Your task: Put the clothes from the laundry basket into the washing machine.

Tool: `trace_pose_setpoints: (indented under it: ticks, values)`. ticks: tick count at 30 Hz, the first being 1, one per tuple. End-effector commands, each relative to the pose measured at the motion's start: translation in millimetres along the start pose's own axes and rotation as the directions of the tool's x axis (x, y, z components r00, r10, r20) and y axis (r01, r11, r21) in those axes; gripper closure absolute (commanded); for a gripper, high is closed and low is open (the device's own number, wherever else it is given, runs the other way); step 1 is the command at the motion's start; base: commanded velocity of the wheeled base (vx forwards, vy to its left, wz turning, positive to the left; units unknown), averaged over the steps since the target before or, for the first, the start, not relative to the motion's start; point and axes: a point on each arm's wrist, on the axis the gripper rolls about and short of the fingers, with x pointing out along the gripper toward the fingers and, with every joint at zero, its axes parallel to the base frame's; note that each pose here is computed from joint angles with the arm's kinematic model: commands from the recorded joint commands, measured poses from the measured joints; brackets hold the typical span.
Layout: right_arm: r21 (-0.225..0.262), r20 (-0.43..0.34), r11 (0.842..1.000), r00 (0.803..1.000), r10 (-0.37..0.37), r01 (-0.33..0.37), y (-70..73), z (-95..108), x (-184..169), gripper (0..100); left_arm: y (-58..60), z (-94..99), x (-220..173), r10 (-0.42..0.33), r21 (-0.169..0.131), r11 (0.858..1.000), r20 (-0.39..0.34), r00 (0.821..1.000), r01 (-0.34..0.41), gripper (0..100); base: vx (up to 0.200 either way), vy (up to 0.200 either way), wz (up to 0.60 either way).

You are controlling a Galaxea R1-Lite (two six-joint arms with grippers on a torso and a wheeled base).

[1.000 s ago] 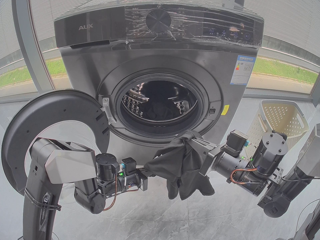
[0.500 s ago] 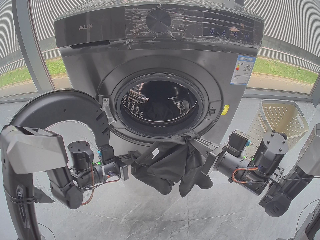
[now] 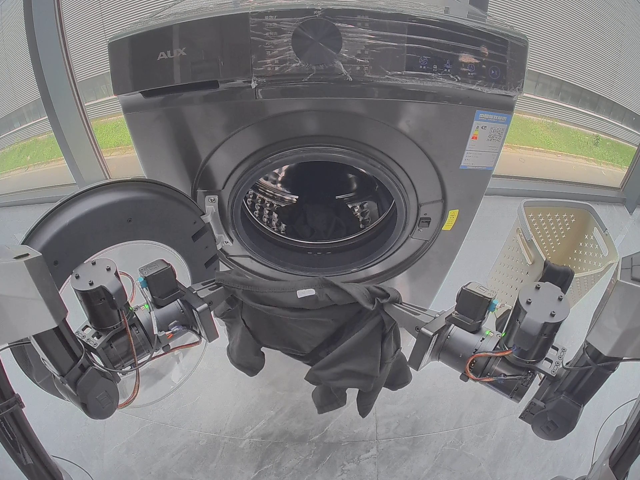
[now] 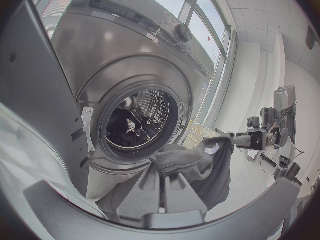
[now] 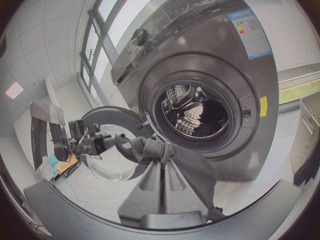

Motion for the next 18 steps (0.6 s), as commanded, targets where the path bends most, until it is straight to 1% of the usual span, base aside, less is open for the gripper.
trace_pose_setpoints:
  ticks: [1, 5, 9, 10, 12, 14, 15, 16, 17, 18]
  values:
    - [0.001, -0.054, 1.000, 0.998, -0.031, 0.031, -9.4, -15.7, 2.6, 100, -0.8, 11.8, -0.8, -0.003, 0.019, 1.000, 0.047, 0.999, 0.002, 100, 0.000, 0.000, 0.00]
    - [0.001, -0.084, 0.999, 0.995, -0.048, 0.049, -14.7, -23.8, 4.0, 100, -3.1, 18.3, -2.4, -0.007, 0.027, 1.000, 0.068, 0.998, 0.005, 100, 0.000, 0.000, 0.00]
    - [0.001, -0.107, 0.999, 0.993, -0.050, 0.050, -14.5, -29.6, 3.4, 100, -5.0, 18.6, -2.3, -0.012, 0.027, 1.000, 0.069, 0.998, 0.010, 100, 0.000, 0.000, 0.00]
    - [0.001, -0.129, 0.999, 0.991, -0.047, 0.047, -12.6, -33.8, 0.5, 100, -6.0, 18.5, -2.3, -0.015, 0.028, 1.000, 0.068, 0.998, 0.013, 100, 0.000, 0.000, 0.00]
    - [0.000, -0.165, 0.999, 0.985, -0.052, 0.053, -13.4, -43.0, -0.5, 100, -6.8, 18.6, -2.0, -0.018, 0.030, 0.999, 0.069, 0.997, 0.016, 100, 0.000, 0.000, 0.00]
    - [0.000, -0.184, 0.998, 0.981, -0.057, 0.058, -16.0, -50.9, 4.8, 100, -7.2, 19.4, -1.6, -0.020, 0.032, 0.999, 0.071, 0.997, 0.018, 100, 0.000, 0.000, 0.00]
    - [0.000, -0.184, 0.998, 0.981, -0.057, 0.058, -16.0, -50.9, 4.8, 100, -7.2, 19.4, -1.6, -0.020, 0.032, 0.999, 0.071, 0.997, 0.018, 100, 0.000, 0.000, 0.00]
    - [0.001, -0.199, 0.998, 0.978, -0.066, 0.067, -20.1, -57.8, 10.8, 100, -8.1, 19.0, -1.5, -0.023, 0.031, 0.999, 0.070, 0.997, 0.020, 100, 0.000, 0.000, 0.00]
    - [0.001, -0.203, 0.998, 0.977, -0.067, 0.069, -20.9, -60.0, 12.6, 100, -8.7, 18.5, -1.0, -0.025, 0.031, 0.999, 0.068, 0.997, 0.023, 100, 0.000, 0.000, 0.00]
    - [0.001, -0.221, 0.997, 0.973, -0.069, 0.071, -21.9, -66.6, 14.9, 100, -9.5, 18.8, -0.4, -0.029, 0.033, 0.999, 0.069, 0.997, 0.026, 100, 0.000, 0.000, 0.00]
